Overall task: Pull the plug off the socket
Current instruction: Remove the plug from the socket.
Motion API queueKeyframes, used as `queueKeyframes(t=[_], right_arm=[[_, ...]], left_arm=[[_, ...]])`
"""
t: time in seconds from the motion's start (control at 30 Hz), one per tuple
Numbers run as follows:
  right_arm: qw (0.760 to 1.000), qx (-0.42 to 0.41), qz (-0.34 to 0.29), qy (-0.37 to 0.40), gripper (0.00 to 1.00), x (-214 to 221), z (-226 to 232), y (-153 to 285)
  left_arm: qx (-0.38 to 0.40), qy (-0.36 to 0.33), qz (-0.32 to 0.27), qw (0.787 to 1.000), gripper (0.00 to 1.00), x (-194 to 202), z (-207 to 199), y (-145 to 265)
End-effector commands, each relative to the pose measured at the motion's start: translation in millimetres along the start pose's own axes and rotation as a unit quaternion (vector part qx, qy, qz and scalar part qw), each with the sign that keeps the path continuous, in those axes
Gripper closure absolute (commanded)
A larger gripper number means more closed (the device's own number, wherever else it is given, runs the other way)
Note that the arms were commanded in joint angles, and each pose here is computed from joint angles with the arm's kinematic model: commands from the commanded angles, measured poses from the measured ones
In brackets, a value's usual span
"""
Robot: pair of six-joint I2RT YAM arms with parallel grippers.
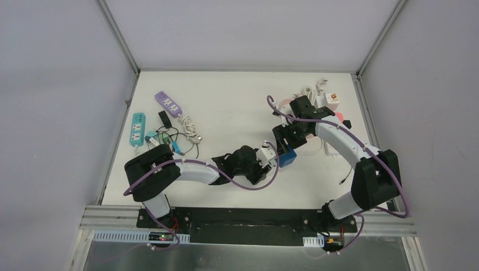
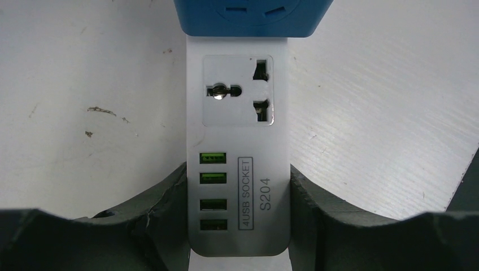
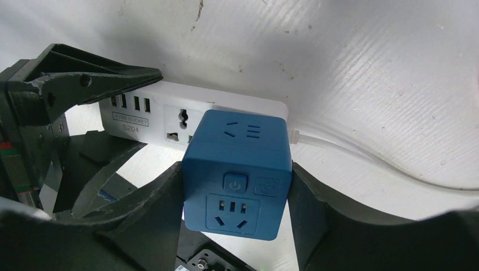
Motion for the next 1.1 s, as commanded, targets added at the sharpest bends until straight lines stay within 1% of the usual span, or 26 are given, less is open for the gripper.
queueKeyframes(t=[0.0,0.13,0.33,0.47,0.63,0.9,1.07], right_arm=[[0.999,-0.037,-0.034,0.006,1.0,-0.4,5.0,21.7],[0.997,-0.065,-0.031,0.01,1.0,-4.0,17.2,22.9],[0.993,-0.095,-0.003,0.067,1.0,-10.2,56.6,15.5],[0.992,-0.095,0.003,0.086,1.0,-17.6,66.6,14.5],[0.994,-0.067,0.007,0.088,1.0,-15.8,54.1,13.4],[0.998,-0.06,-0.016,0.014,1.0,-9.7,12.7,24.1],[0.997,-0.077,-0.029,-0.008,1.0,-8.7,6.0,30.5]], left_arm=[[0.007,-0.001,-0.01,1.0,1.0,-6.9,6.2,-4.4],[0.012,0.0,-0.01,1.0,1.0,-6.9,6.3,-6.7],[0.014,0.002,-0.007,1.0,1.0,-5.8,7.4,-9.7],[0.012,0.002,-0.002,1.0,1.0,-2.9,8.1,-8.9],[0.006,0.003,-0.001,1.0,1.0,-0.9,10.0,-6.6],[0.014,0.006,0.003,1.0,1.0,1.2,11.0,-9.0],[0.02,0.007,0.004,1.0,1.0,1.2,10.9,-11.0]])
Point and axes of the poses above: each gripper's point midway between its finger pads, its own y axis back along the fingers, its own z axis along the line the jaws close on, x = y × z, the point moved 3 cm from there along y, back along the fingers, and after that the axes turned 6 degrees about -y, right-handed, at the moved point
